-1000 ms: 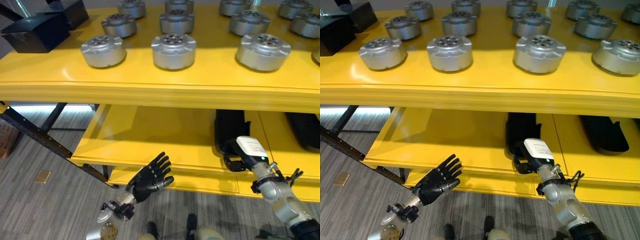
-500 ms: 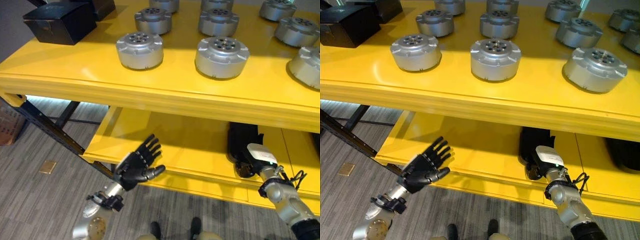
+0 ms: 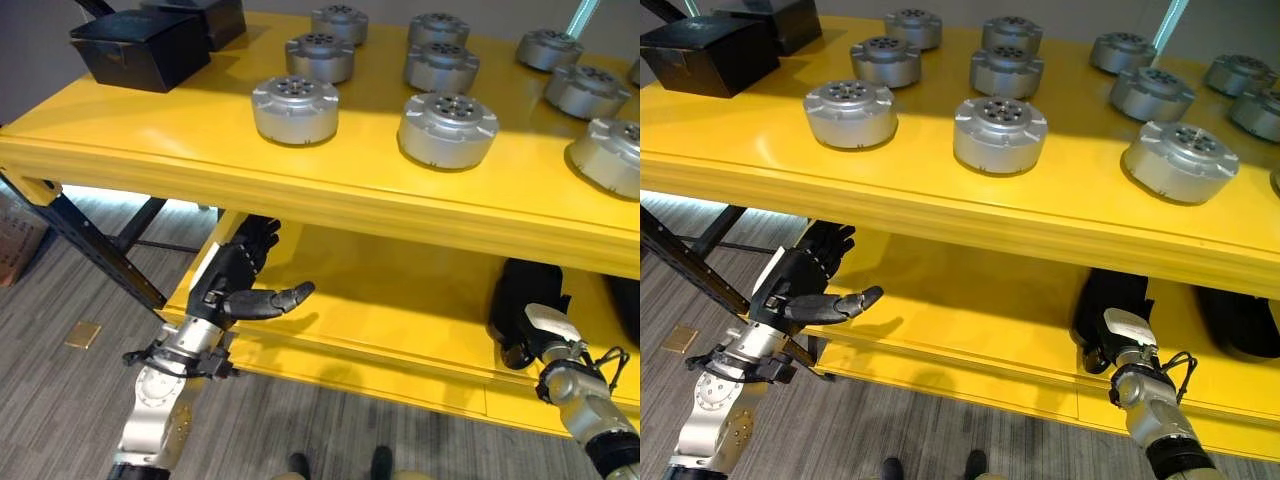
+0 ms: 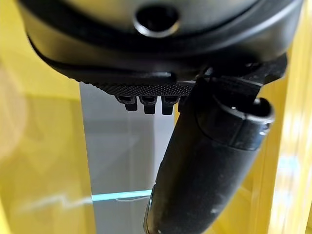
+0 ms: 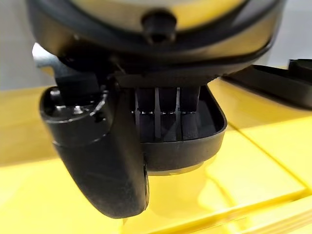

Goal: Move parts from the plastic box to the shelf.

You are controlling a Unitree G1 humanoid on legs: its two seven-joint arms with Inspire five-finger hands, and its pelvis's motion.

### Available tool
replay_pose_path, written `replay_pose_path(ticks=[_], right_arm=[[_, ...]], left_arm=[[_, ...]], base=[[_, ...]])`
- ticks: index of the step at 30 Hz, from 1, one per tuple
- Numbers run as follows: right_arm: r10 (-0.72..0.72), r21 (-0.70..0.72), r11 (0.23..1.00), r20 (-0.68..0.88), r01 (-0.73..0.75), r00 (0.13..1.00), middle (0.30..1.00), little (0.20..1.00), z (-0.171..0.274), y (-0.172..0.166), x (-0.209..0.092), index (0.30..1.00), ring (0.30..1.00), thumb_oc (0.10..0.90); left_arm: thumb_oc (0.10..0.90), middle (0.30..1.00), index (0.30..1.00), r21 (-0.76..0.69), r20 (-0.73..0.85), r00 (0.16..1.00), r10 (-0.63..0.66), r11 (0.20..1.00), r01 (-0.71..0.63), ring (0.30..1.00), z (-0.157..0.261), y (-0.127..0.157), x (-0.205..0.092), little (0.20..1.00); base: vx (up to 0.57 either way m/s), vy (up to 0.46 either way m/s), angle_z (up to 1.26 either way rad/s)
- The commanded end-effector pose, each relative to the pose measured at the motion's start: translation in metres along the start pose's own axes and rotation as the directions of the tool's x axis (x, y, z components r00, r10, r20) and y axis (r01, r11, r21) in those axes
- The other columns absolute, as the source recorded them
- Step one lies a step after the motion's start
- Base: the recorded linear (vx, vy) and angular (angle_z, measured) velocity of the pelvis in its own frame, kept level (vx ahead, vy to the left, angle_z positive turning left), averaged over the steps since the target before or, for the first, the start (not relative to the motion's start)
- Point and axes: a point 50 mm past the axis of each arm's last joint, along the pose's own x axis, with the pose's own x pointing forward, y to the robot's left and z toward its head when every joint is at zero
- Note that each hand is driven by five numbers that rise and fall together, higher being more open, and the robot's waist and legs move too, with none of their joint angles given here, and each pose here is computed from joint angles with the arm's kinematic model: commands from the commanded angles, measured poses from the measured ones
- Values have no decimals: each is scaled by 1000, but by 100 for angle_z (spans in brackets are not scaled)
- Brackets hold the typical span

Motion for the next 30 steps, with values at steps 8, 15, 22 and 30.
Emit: replay_pose_path(ticks=[8, 15, 22, 30], right_arm=[[-15, -209, 977, 119, 40, 993, 300, 300, 13, -34, 16, 300, 300, 400], [-34, -270, 958, 241, 100, 970, 300, 300, 40, -54, 22, 300, 300, 400], [-46, -304, 943, 292, 138, 955, 300, 300, 57, -65, 26, 300, 300, 400], [-133, -276, 940, 242, 199, 961, 300, 300, 54, -82, 34, 300, 300, 400]], left_arm=[[900, 1000, 1000, 33, 278, 960, -30, 999, 21, 1000, 46, -5, 26, 1000], [900, 1000, 1000, 31, 276, 960, -52, 998, 45, 1000, 47, -8, 36, 1000], [900, 1000, 1000, 37, 282, 957, -74, 997, 66, 1000, 46, -12, 39, 1000], [900, 1000, 1000, 35, 329, 935, -130, 991, 126, 1000, 53, -15, 40, 1000]], base=[[-5, -2, 0], [-55, -30, 0], [-21, -21, -1], [-5, -9, 0]])
